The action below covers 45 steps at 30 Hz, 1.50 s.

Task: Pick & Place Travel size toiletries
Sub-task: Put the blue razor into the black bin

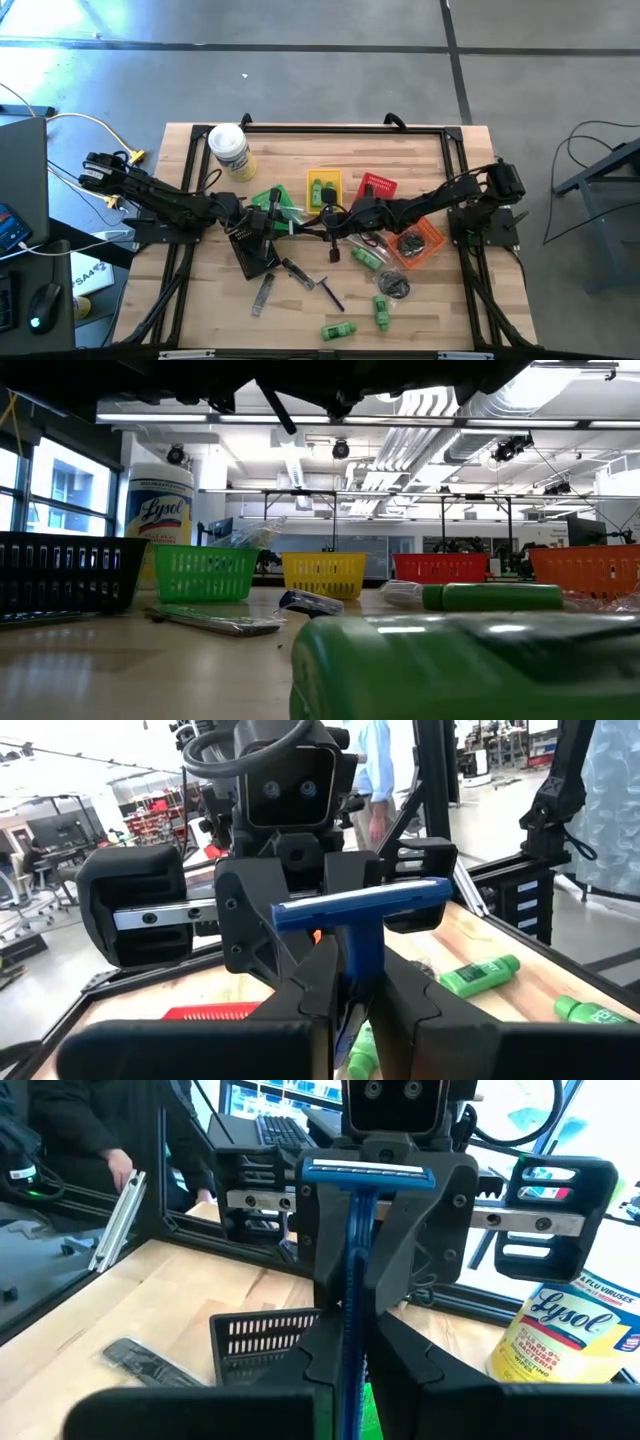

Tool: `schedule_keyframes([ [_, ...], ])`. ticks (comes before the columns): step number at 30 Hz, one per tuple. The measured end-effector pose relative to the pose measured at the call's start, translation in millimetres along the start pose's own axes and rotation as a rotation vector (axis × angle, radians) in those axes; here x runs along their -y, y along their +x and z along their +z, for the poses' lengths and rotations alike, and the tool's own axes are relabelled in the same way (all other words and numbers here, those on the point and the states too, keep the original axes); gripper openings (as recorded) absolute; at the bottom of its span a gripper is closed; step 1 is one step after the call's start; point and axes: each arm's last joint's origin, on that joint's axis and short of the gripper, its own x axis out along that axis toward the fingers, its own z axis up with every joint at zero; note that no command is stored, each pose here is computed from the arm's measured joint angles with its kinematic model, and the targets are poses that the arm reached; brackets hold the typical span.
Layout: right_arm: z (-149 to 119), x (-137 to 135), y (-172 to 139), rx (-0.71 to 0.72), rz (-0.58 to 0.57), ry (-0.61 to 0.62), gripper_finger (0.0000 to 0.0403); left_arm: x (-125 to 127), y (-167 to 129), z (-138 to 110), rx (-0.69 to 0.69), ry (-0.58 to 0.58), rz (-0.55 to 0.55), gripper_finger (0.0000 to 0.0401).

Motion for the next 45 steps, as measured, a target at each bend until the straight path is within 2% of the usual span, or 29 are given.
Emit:
schedule_keyframes([
  [4,-3.3,-1.0,-0.1,-0.033,0.016,0.08,0.0069,0.4,-0.4,-1.6,-0.015,0.0,-0.006,0.0027],
  [12,6.3,-0.7,-7.4,-0.052,-0.005,0.117,0.0243,-0.1,-2.8,1.1,-0.011,0.027,-0.006,0.0027],
  [16,22.7,-0.7,-29.6,-0.055,-0.081,0.105,0.0272,-5.5,-12.6,13.8,-0.062,0.003,0.06,0.0027],
  [19,29.9,-1.4,-56.2,-0.026,-0.083,0.09,0.0263,-9.4,-21.1,26.1,-0.218,-0.035,0.059,0.0027],
  [23,31.3,-3.7,-98.4,0.021,-0.066,0.098,0.0226,-12.0,-30.7,43.2,-0.413,-0.052,0.057,0.0027],
  [29,7.6,-23.3,-151.1,0.048,0.016,0.154,0.0149,-7.3,-41.7,63.3,-0.66,-0.024,0.002,0.0027],
  [33,-12.5,-39.1,-176.3,0.06,0.055,0.193,0.0078,-0.7,-47.1,70.7,-0.784,-0.042,-0.04,0.0027],
  [37,-32.1,-53.1,-191.4,0.039,0.088,0.179,0.0012,8.4,-49.0,70.2,-0.87,-0.004,-0.099,0.0027],
  [41,-43.4,-62.7,-200.0,0.051,0.086,0.189,0.0009,17.3,-47.3,57.6,-0.989,0.05,-0.166,0.0027],
  [45,-46.8,-68.7,-204.4,0.05,0.089,0.162,0.0005,24.1,-38.8,40.9,-1.106,0.04,-0.221,0.0027],
])
